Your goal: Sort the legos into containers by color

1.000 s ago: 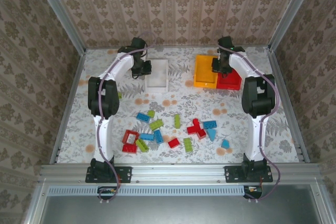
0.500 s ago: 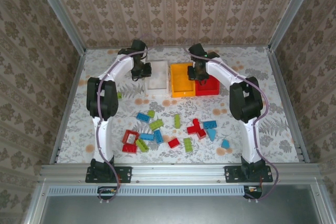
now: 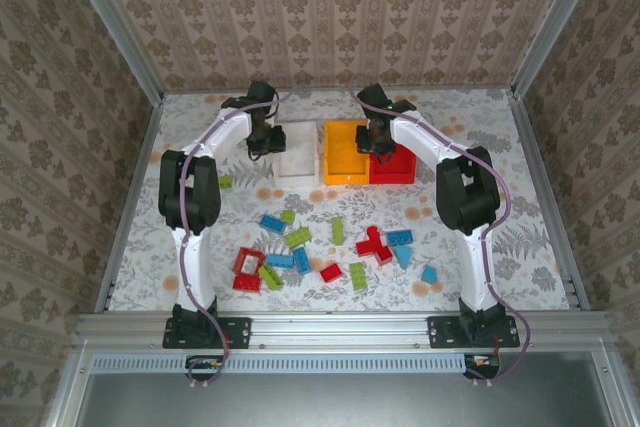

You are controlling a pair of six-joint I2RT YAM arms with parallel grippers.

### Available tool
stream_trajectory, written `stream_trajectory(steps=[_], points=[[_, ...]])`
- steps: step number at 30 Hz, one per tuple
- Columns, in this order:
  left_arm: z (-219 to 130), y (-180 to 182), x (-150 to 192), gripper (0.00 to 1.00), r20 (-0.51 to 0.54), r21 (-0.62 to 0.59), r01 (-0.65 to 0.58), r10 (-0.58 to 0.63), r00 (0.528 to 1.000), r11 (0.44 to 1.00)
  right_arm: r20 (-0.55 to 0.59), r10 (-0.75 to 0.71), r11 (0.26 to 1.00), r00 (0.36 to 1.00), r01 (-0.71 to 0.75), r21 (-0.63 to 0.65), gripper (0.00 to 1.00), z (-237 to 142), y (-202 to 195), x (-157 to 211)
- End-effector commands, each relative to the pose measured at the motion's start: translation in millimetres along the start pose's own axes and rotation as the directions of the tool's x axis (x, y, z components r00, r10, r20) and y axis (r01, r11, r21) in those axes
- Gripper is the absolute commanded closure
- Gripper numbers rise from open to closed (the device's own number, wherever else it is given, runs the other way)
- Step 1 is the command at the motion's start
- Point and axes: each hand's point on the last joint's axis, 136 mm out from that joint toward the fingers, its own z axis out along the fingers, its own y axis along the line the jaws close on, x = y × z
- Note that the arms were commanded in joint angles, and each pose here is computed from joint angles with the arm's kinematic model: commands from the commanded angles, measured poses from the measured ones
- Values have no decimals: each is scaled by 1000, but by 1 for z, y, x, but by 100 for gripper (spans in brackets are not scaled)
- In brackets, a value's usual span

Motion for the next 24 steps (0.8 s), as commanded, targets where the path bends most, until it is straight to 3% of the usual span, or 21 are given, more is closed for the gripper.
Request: stream_trajectory(steps=[1,8,18,24], points=[[-20,-6,2,72,16,8,3,-3,1000,1000,3,29,998,1000,-28,-51,67,-22,12,4],[-46,-9,-5,58,74,20,20,-21,997,1000,15,21,996,1000,-20,-83,66,-36,16,2],[-86,-9,0,58,143,36,53,-57,988,998,5,-21,996,1000,21,-84,68,-20,21,-3],[-109,-1,21,57,159,32,83,-87,983,996,-13,-40,995,999,39,-91,59,-13,25,-6]])
